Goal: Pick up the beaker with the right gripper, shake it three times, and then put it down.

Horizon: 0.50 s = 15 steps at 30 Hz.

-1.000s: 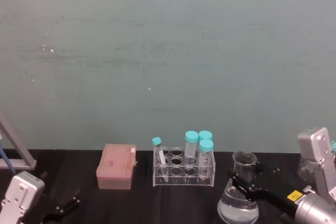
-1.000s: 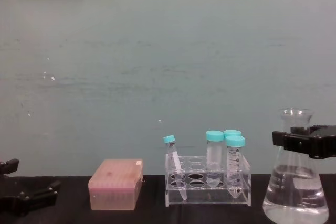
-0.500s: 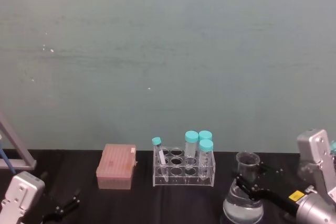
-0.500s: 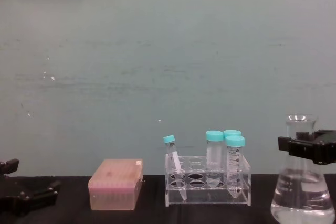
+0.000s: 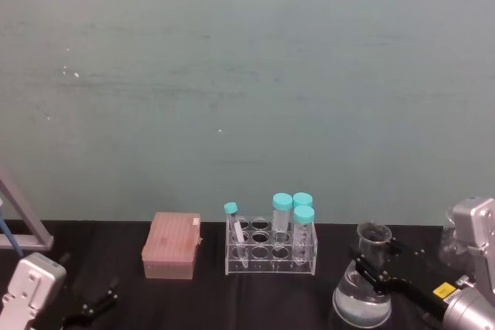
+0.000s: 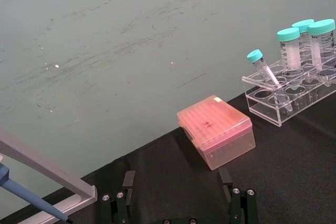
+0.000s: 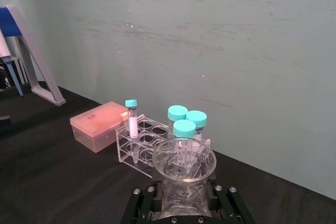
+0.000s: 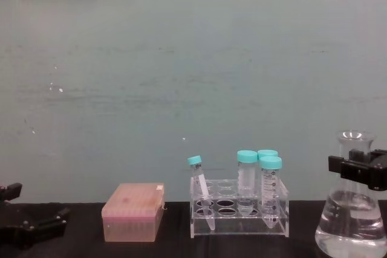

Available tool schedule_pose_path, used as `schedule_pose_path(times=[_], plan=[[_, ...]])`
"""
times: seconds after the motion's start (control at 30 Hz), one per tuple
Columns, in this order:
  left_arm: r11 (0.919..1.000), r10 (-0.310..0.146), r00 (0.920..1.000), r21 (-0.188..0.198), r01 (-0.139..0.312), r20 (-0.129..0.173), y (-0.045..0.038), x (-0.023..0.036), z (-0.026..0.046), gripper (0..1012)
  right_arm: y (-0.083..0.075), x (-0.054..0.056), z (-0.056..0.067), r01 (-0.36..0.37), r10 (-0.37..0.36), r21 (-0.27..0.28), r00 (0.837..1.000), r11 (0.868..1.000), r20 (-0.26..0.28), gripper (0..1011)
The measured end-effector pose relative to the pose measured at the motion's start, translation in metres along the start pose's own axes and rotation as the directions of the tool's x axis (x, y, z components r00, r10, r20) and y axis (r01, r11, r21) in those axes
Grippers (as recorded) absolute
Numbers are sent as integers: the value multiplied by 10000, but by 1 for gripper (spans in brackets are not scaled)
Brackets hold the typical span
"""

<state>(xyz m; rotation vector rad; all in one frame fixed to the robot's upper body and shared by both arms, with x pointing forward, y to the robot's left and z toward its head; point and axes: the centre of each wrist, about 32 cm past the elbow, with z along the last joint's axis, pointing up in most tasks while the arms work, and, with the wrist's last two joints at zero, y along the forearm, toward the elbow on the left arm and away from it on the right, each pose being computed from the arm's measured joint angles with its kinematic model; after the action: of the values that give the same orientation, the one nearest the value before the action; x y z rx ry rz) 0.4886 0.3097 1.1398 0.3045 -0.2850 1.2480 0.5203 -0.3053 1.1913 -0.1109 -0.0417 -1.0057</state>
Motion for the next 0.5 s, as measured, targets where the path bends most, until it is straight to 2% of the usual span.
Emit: schedule_pose_path(times=[0.5], plan=[[10000, 0, 10000, 1, 0, 0, 0, 0, 0, 1000, 110, -45, -34, -547, 547, 15, 9970, 9985, -552, 453]])
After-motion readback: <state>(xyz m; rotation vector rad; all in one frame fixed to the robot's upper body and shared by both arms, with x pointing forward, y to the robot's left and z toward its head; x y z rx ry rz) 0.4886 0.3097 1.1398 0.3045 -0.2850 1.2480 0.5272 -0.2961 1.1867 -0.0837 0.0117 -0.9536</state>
